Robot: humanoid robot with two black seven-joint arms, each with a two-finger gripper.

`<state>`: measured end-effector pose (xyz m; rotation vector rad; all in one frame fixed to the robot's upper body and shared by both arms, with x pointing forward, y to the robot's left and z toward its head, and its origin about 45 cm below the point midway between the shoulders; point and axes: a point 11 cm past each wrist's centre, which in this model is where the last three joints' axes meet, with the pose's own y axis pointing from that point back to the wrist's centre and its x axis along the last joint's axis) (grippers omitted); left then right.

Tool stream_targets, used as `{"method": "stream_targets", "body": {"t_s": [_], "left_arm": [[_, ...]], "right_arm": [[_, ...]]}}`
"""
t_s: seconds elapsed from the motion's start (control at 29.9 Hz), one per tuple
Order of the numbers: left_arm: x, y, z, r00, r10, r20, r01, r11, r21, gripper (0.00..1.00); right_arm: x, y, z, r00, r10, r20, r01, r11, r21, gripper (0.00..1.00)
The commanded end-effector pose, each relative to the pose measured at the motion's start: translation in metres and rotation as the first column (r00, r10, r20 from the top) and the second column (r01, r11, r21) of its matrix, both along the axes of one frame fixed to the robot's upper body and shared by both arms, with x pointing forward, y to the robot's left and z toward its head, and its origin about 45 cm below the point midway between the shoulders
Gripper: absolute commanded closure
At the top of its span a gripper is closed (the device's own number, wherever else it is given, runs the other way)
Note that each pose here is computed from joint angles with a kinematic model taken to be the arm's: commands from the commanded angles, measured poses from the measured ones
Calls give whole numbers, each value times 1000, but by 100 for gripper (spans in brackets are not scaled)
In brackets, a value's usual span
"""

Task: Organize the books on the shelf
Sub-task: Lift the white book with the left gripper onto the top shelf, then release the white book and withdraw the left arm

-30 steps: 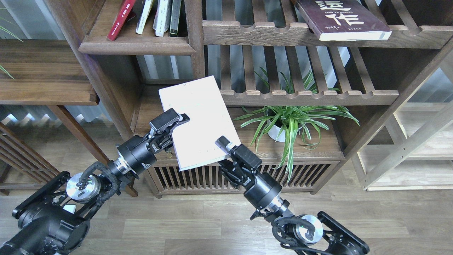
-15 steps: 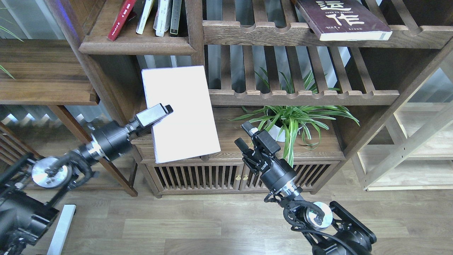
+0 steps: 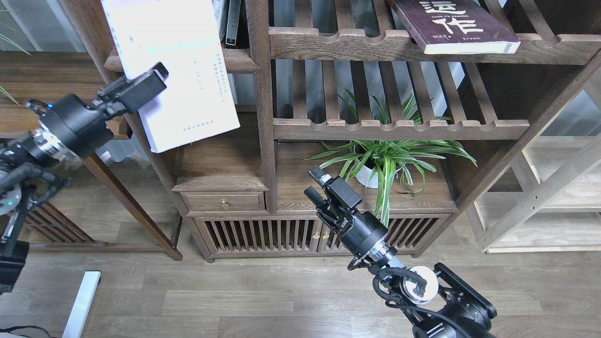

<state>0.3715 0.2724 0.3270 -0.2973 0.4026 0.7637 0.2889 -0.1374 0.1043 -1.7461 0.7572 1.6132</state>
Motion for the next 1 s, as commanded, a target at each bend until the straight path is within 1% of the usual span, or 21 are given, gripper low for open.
{"method": "stream_targets", "body": {"t_s": [0.0,0.23,0.5,0.64,0.74,0.87,0.97], "left_arm": [[-2,7,18,997,30,65,-31,999,17,99],[-7,14,51,978,85,191,-90,996,20,100],[1,22,93,934,162,320,-171,985,-1,100],[6,19,108,914,168,368,-198,979,44,100],[11,12,119,902,158,401,-207,975,81,100],[20,5,122,897,154,415,-231,962,143,100],[24,-4,120,901,132,414,-223,958,180,100]], "right_arm": [[-1,3,-1,1000,14,-2,-14,1000,-4,9],[-6,12,-2,999,51,-3,-51,999,-12,9],[-7,18,-1,997,78,1,-77,997,-17,9],[-7,18,-2,997,79,0,-79,997,-17,9],[-7,18,-2,997,79,0,-79,997,-17,9],[-7,18,-2,997,79,0,-79,997,-17,9],[-7,18,-2,997,76,0,-76,997,-16,9]]}}
